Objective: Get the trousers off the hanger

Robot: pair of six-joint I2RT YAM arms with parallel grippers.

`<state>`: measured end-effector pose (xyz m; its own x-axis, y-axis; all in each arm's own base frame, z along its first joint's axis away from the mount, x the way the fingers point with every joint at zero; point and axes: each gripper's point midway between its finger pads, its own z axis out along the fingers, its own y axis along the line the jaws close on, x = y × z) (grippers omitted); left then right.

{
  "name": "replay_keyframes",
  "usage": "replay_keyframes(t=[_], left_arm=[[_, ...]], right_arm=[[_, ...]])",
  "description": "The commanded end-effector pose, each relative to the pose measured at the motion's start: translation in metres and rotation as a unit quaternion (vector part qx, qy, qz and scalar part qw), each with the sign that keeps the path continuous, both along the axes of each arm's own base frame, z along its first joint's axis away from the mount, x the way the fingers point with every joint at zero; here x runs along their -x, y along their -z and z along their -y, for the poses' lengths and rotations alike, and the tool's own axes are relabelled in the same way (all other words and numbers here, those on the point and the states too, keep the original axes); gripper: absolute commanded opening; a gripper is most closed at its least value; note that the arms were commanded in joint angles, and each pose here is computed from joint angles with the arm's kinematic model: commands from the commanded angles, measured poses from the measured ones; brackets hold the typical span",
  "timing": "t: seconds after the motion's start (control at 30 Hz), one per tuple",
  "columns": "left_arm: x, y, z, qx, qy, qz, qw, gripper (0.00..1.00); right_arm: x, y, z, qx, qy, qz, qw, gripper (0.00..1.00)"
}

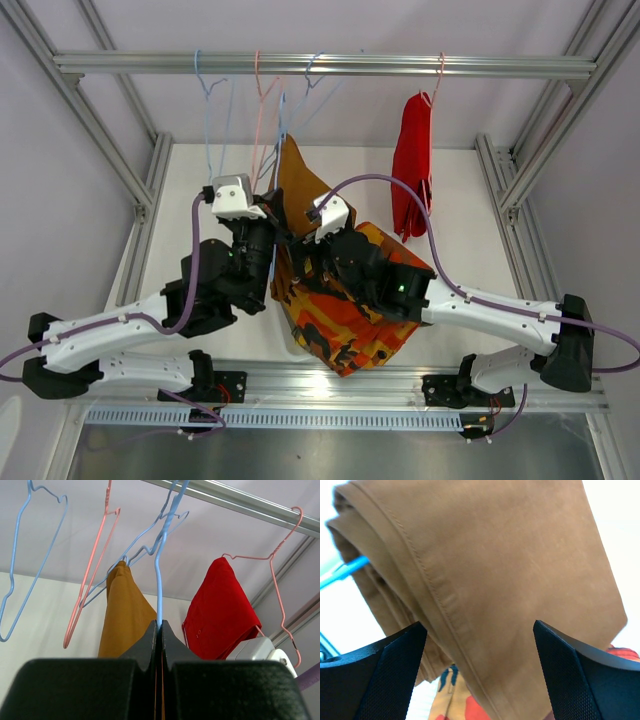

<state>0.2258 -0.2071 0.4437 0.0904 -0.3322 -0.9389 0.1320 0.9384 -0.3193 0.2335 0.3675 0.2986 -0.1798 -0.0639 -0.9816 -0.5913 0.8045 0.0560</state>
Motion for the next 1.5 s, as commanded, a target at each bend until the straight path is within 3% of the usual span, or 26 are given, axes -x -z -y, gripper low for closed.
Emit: replay_keyframes(t=[0.0, 0.33, 0.57, 0.8, 1.07, 1.27, 1.37, 1.47], left_arm=[[0.002, 0.003, 0.006, 0.014, 0.005, -0.004, 1.000, 0.00], [0.002, 0.005, 0.010, 0.009, 0.007, -0.004, 1.000, 0.00], [0.005, 0.005, 0.010, 0.013, 0.014, -0.007, 1.000, 0.00], [0.006, 0.010, 0.009, 0.009, 0.012, -0.010, 1.000, 0.01], [0.005, 0.019, 0.010, 0.007, 0.008, -0.015, 1.000, 0.01], [0.004, 0.023, 0.010, 0.004, 0.005, -0.020, 1.000, 0.01], [0.005, 0.025, 0.012, 0.004, 0.006, -0.024, 1.000, 0.01], [0.005, 0.026, 0.012, 0.006, 0.004, -0.029, 1.000, 0.01]], right_arm=[[0.000, -0.035, -0.013, -0.060, -0.017, 0.018, 0.998, 0.91], [-0.004, -0.035, -0.025, -0.069, -0.038, 0.022, 0.997, 0.89], [-0.034, -0.026, -0.026, -0.058, -0.002, 0.034, 0.998, 0.89], [-0.050, -0.030, -0.027, -0.066, 0.010, 0.050, 0.997, 0.82], [-0.046, -0.045, -0.034, -0.081, -0.006, 0.061, 0.995, 0.80], [-0.030, -0.061, -0.032, -0.105, -0.023, 0.070, 0.992, 0.72], [-0.025, -0.075, -0.028, -0.121, -0.027, 0.078, 0.989, 0.59], [-0.023, -0.086, -0.023, -0.131, -0.026, 0.085, 0.987, 0.32]])
